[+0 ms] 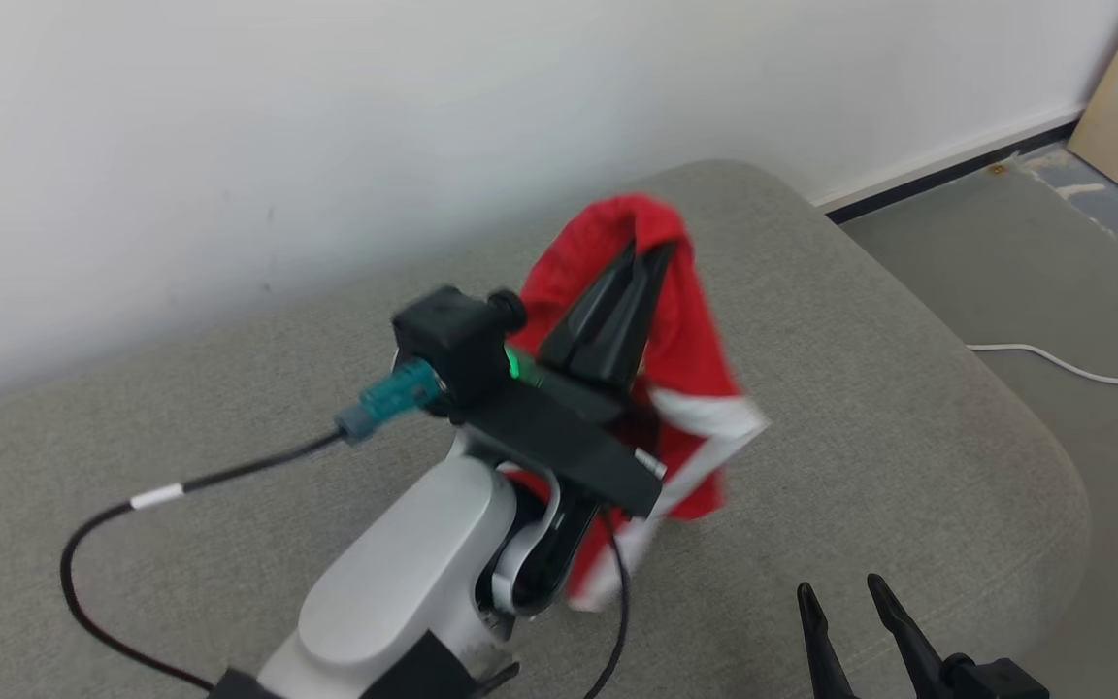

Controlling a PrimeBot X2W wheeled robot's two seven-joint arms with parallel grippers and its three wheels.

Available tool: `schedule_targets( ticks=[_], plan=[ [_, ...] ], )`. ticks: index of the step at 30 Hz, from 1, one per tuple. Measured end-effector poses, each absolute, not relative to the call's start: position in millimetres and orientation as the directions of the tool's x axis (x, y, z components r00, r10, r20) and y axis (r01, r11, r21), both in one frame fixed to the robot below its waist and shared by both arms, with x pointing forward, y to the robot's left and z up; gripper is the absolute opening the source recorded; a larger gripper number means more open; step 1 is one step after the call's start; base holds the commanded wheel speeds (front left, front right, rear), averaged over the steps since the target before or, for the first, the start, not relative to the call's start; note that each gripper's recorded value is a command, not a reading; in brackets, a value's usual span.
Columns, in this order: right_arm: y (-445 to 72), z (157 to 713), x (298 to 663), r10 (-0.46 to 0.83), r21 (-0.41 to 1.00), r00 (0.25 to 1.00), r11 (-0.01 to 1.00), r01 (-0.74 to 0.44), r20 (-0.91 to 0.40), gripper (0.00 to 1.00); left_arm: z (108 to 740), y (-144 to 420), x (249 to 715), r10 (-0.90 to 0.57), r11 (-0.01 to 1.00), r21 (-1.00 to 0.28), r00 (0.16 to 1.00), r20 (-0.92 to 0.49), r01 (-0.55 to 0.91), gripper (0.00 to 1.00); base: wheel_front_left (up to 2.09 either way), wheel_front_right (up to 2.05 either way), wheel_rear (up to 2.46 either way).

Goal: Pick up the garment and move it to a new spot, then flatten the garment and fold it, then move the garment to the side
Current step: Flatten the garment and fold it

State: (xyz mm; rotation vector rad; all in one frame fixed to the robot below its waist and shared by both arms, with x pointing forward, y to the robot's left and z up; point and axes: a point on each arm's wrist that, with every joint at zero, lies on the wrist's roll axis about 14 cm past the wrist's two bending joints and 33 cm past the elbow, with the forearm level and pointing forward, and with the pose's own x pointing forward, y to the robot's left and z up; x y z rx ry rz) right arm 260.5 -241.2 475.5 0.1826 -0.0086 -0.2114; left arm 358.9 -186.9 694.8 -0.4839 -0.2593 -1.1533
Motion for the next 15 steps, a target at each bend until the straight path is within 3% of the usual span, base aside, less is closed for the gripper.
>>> schedule_targets(
  ticks=[4,8,15],
  plan=[
    [-243.4,474.7,258.7,-0.220,0.183,0.976,0.959,0.218,-0.013,1.00,734.4,-189.3,353.9,-0.754,0.243,-0.332,0.393,0.526,0.911,0.00,0.00,0.00,0.00],
    [-242.9,473.4,260.6,-0.219,0.187,0.976,0.958,0.218,-0.018,1.00,720.1,-182.8,381.7,-0.718,0.375,-0.368,0.517,0.465,0.851,0.00,0.00,0.00,0.00],
    [-235.3,471.4,272.9,-0.185,0.191,0.982,0.964,0.186,-0.025,1.00,595.4,-119.5,443.6,-0.595,0.674,-0.449,0.791,0.141,0.587,0.00,0.00,0.00,0.00]
  ],
)
